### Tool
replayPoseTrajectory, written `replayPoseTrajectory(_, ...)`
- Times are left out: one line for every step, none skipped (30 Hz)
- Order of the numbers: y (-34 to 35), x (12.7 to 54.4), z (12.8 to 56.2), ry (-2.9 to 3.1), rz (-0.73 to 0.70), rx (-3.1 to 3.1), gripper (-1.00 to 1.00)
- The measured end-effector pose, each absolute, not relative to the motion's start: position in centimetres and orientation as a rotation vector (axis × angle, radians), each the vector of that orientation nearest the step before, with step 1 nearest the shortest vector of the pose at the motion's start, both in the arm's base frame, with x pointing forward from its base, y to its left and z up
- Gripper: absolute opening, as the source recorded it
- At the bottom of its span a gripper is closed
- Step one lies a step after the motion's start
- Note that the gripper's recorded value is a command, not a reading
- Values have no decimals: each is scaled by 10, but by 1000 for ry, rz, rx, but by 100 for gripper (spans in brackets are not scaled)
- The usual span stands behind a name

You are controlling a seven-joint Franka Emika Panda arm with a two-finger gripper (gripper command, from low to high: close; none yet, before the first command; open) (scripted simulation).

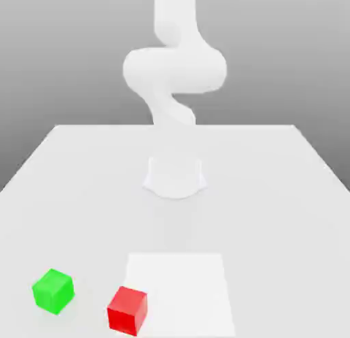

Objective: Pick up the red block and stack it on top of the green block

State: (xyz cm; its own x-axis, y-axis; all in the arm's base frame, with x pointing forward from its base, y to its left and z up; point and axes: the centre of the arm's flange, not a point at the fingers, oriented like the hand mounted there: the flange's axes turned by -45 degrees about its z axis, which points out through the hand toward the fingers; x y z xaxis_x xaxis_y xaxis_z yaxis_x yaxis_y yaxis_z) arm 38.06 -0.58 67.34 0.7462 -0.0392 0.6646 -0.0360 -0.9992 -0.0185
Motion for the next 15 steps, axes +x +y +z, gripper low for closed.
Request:
replayPoseTrajectory(-9, 394, 656, 82, -1070, -2948, 0)
replayPoseTrajectory(-11, 407, 640, 99, -1025, -2964, 0)
replayPoseTrajectory(-14, 418, 623, 117, -982, -2979, 0)
replayPoseTrajectory(-17, 428, 606, 135, -938, -2992, 0)
replayPoseTrajectory(-20, 438, 588, 152, -895, -3006, 0)
replayPoseTrajectory(-24, 447, 571, 170, -851, -3017, 0)
replayPoseTrajectory(-27, 455, 553, 188, -808, -3028, 0)
replayPoseTrajectory(-30, 463, 534, 206, -764, -3039, 0)
replayPoseTrajectory(-33, 469, 516, 223, -719, -3048, 0)
replayPoseTrajectory(-37, 475, 497, 241, -676, -3057, 0)
replayPoseTrajectory(-40, 480, 478, 259, -631, -3066, 0)
replayPoseTrajectory(-43, 485, 459, 277, -587, -3073, 0)
replayPoseTrajectory(-46, 488, 440, 296, -543, -3080, 0)
replayPoseTrajectory(-50, 491, 421, 314, -498, -3086, 0)
replayPoseTrajectory(-53, 493, 401, 332, -453, -3091, 0)
